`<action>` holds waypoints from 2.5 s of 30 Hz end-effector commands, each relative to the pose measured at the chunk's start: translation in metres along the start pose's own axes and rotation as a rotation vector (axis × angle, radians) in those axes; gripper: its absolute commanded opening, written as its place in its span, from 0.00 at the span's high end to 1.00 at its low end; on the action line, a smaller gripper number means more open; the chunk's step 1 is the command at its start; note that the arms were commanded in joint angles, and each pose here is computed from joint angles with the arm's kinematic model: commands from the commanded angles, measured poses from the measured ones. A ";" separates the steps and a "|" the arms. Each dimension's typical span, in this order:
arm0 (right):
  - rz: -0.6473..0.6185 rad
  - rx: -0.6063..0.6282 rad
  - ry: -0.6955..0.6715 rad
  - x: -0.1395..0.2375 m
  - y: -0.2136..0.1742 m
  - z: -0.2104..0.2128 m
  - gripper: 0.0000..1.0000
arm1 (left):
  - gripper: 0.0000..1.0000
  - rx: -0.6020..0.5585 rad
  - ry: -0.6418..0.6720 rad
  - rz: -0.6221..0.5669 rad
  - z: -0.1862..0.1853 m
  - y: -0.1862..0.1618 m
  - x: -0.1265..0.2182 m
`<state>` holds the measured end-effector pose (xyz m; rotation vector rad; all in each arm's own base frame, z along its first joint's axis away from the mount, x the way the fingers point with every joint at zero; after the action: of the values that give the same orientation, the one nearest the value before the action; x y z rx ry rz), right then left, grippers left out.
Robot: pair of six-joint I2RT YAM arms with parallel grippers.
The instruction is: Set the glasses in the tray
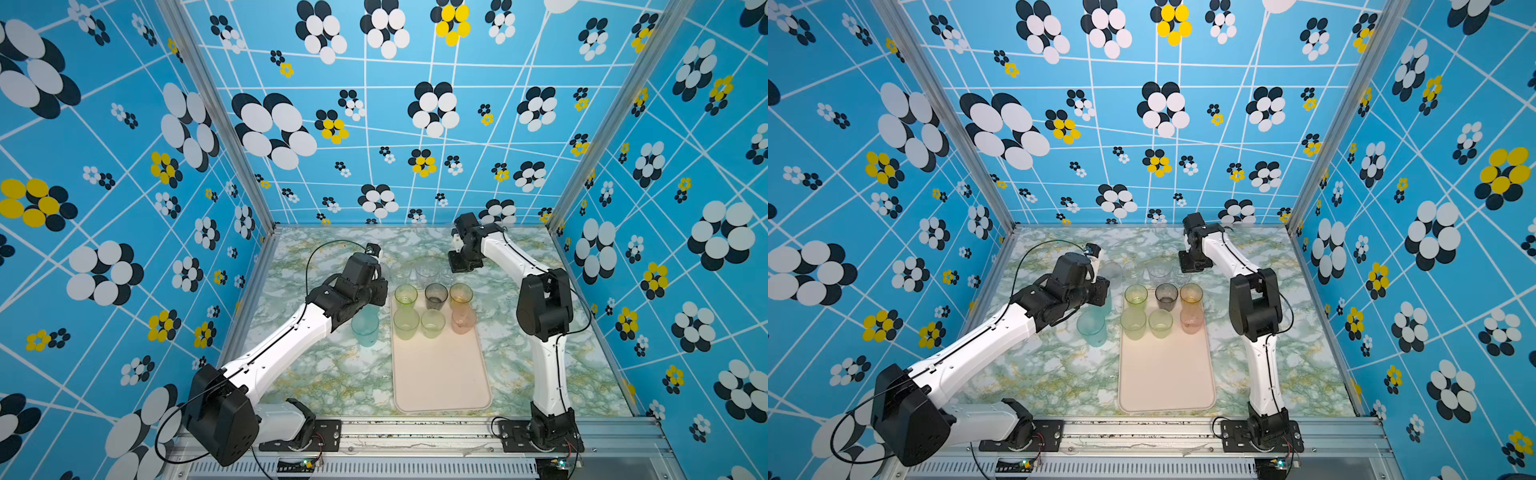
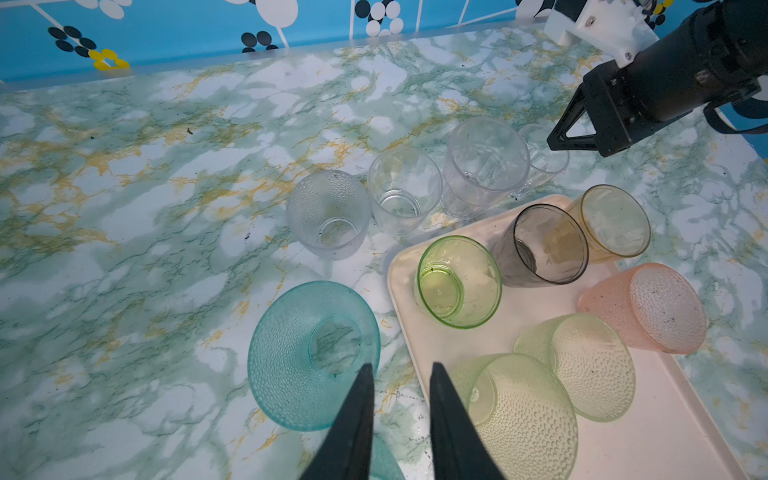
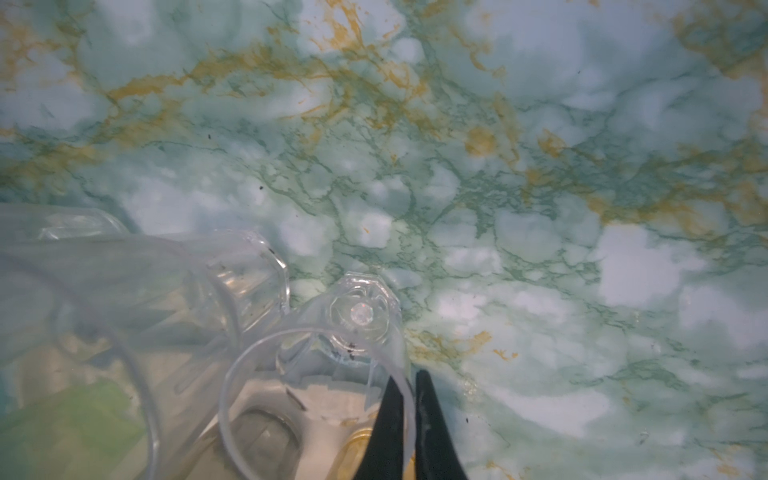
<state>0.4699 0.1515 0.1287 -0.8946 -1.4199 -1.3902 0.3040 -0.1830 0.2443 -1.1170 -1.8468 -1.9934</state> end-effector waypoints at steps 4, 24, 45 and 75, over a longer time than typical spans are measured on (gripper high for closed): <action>-0.152 -0.023 -0.036 0.038 0.006 -0.012 0.99 | 0.74 0.001 0.018 0.022 0.006 -0.008 0.000; -0.404 0.201 0.021 0.212 -0.098 0.033 1.00 | 0.74 0.003 0.053 -0.007 0.021 -0.005 0.022; -0.079 0.526 0.181 0.152 -0.258 0.173 1.00 | 0.74 0.021 0.039 0.007 0.023 -0.010 0.029; 0.075 0.502 0.135 0.072 -0.257 0.195 1.00 | 0.73 0.025 0.055 0.060 0.030 -0.024 0.026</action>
<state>0.1796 0.3071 0.1327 -0.5055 -1.5416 -0.9524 0.2892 -0.1466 0.2435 -1.0670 -1.8048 -1.9531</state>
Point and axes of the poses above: each gripper's point midway between its finger pads, its own x axis back along the fingers, its own z axis along the line the jaws close on, y = z × x, the point moved 5 cm from there along x, back along the fingers, and after that the axes turned 5 degrees about -x, right-handed, at the moved point
